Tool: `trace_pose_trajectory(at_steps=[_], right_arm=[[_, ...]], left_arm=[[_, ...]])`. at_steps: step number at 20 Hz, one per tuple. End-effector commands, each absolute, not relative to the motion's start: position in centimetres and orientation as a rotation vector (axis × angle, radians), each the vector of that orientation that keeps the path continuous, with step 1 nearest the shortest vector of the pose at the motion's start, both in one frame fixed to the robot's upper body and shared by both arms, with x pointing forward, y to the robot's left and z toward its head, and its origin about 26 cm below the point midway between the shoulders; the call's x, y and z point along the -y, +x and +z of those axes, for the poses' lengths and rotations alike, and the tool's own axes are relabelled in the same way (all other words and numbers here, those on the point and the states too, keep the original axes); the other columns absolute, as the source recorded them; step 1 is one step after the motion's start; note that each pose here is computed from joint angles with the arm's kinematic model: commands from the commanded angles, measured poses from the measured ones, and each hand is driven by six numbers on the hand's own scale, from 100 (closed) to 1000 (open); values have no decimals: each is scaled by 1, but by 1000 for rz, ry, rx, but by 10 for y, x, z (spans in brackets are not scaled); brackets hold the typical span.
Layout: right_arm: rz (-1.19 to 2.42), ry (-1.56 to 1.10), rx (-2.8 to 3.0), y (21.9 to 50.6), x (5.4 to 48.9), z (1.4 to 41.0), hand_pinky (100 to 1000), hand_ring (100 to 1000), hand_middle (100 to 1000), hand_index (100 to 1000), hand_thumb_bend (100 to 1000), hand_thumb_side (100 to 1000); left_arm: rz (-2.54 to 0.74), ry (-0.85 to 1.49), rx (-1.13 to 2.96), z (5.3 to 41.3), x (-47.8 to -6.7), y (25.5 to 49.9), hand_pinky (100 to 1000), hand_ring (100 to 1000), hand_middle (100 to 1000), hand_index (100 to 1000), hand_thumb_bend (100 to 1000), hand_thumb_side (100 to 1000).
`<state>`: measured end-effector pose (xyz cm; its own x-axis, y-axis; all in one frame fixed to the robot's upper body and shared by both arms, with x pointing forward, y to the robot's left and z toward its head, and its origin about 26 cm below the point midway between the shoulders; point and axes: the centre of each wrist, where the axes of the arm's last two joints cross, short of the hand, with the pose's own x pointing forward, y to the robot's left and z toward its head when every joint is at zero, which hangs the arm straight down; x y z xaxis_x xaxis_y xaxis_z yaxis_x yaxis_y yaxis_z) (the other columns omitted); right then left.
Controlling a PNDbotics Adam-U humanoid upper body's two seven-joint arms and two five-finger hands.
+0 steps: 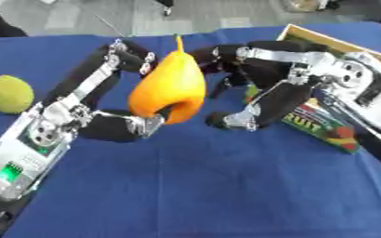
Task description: Pick up the objects with one hand, pass them to the other hand, and then place them into the box on the other side of the table.
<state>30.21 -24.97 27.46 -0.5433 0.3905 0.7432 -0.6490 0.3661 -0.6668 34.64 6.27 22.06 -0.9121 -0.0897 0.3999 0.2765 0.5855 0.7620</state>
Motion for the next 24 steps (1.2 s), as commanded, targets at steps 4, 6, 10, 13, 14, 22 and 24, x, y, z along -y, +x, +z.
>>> trace_pose_trajectory(at_steps=[4, 6, 10, 13, 14, 22, 24], right_arm=[[1391, 217, 1668, 299, 253, 286, 795, 1000, 1000, 1000, 342, 100], [1391, 233, 1658, 299, 253, 285, 796, 1000, 1000, 1000, 343, 100], [1388, 258, 1642, 299, 252, 286, 798, 1000, 1000, 1000, 320, 100], [1378, 259, 1649, 299, 252, 287, 801, 1000, 1000, 1000, 369, 100], [1371, 257, 1654, 299, 252, 287, 802, 1000, 1000, 1000, 381, 100], [1297, 227, 1682, 299, 252, 286, 795, 1000, 1000, 1000, 353, 100], [1281, 217, 1687, 299, 252, 286, 793, 1000, 1000, 1000, 345, 100]], left_arm=[[-1236, -98, 2453, 225, -68, 351, 368, 389, 327, 348, 100, 100], [-1240, -99, 2455, 225, -66, 351, 368, 389, 327, 348, 100, 100], [-1254, -112, 2459, 224, -63, 350, 368, 389, 327, 348, 100, 100], [-1263, -120, 2464, 224, -61, 350, 368, 389, 327, 348, 100, 100], [-1266, -121, 2465, 224, -60, 349, 368, 389, 327, 348, 100, 100], [-1286, -148, 2477, 226, -57, 346, 368, 389, 327, 348, 100, 100], [-1295, -159, 2478, 226, -56, 344, 368, 389, 327, 348, 100, 100]])
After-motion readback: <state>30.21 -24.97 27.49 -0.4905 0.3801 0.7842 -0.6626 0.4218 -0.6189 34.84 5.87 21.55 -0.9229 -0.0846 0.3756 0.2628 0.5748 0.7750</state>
